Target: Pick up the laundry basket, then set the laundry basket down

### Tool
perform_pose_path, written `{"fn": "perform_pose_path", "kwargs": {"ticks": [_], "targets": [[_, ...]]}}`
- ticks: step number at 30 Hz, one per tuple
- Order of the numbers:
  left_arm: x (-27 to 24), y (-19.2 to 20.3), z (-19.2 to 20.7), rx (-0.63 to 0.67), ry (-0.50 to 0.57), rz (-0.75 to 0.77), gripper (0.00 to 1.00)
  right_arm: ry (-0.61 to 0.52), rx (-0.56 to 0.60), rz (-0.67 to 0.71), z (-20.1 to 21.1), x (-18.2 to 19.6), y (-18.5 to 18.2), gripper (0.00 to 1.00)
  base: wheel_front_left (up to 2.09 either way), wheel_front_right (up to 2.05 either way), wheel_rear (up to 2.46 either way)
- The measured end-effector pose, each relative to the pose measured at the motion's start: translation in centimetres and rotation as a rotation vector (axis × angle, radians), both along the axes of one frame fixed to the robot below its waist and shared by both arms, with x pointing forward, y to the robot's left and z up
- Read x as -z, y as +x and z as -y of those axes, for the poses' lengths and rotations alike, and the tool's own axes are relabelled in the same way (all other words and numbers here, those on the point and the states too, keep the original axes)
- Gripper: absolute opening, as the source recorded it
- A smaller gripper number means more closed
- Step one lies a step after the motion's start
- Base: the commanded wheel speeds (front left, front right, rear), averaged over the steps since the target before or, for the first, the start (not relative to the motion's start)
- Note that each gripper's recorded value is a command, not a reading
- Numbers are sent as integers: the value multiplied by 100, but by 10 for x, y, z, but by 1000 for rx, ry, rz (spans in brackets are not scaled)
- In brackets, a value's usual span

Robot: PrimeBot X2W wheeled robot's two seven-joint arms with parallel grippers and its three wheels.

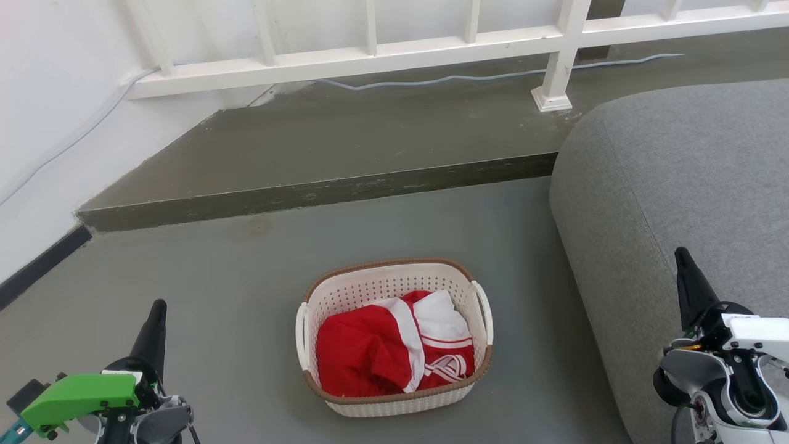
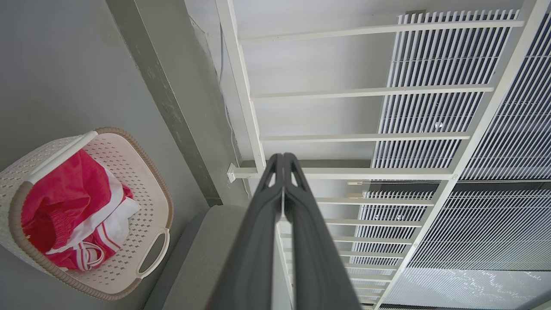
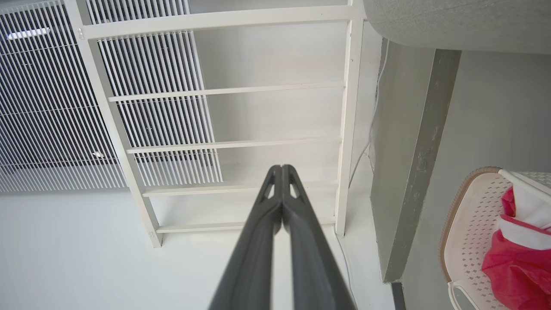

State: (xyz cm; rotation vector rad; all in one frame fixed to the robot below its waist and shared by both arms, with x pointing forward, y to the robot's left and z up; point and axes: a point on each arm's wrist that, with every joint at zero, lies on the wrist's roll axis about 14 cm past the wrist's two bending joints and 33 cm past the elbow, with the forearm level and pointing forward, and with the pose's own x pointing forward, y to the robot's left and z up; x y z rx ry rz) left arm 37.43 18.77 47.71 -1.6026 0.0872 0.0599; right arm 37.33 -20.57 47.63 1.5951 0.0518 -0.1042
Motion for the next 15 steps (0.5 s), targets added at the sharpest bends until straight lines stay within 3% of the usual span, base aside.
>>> {"fn": "perform_pose_path", "kwargs": {"ticks": [15], "targets": [[0,0,0,-1,0,0,0,-1,0,0,0,0,0,0,0,0,0]]}}
